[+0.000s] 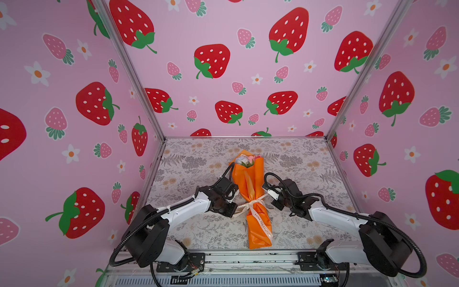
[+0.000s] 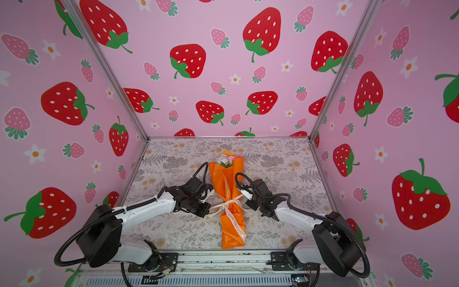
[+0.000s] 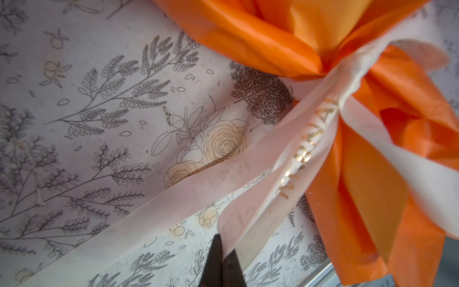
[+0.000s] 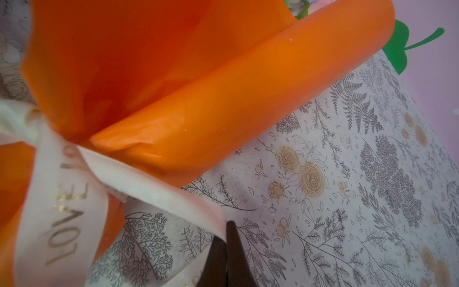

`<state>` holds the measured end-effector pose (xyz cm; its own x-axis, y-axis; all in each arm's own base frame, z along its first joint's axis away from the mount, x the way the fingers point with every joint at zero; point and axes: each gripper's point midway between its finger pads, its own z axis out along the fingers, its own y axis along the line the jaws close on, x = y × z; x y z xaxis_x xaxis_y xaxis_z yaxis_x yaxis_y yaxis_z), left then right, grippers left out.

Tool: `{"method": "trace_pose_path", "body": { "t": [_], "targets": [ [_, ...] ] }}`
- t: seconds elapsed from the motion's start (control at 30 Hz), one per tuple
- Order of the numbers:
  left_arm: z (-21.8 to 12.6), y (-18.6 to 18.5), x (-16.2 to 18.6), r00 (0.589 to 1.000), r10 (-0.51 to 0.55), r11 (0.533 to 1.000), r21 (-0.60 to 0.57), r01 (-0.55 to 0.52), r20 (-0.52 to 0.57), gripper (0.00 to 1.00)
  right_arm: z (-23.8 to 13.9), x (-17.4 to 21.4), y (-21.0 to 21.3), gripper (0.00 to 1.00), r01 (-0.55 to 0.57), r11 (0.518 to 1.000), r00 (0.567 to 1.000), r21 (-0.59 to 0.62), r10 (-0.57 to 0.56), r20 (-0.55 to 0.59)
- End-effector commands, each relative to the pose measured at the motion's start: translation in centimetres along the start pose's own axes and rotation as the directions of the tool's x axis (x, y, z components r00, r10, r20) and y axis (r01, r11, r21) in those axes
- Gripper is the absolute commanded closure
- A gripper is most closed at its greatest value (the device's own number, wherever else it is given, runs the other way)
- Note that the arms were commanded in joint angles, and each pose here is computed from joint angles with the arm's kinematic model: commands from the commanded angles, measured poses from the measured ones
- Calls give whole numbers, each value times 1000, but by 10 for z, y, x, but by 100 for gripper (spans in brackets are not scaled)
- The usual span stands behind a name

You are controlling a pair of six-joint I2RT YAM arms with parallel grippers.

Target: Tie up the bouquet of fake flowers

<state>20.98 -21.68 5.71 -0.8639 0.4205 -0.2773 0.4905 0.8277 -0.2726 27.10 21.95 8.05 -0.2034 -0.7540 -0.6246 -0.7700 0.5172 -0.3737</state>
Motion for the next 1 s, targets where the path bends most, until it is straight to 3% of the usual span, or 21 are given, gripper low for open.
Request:
{"method": "trace_pose_path", "body": {
  "t": [0.0, 0.33, 0.67, 0.97],
  "targets": [
    [0, 20, 19, 996, -17, 995, -95, 9, -85, 100, -9, 13, -20, 100, -52, 992, 997, 112, 58, -46],
    [-2, 41, 24, 993, -61, 985, -170, 42, -106, 100, -24, 31, -38, 100, -119, 962, 987, 245, 143, -80],
    [-20, 63, 13, 990, -119, 969, -227, 99, -74, 100, -35, 61, -69, 100, -219, 884, 946, 413, 296, -132],
    [-41, 85, -8, 997, -45, 938, -347, 21, -61, 100, -36, 70, -78, 100, -199, 873, 940, 444, 299, -166]
  ]
}}
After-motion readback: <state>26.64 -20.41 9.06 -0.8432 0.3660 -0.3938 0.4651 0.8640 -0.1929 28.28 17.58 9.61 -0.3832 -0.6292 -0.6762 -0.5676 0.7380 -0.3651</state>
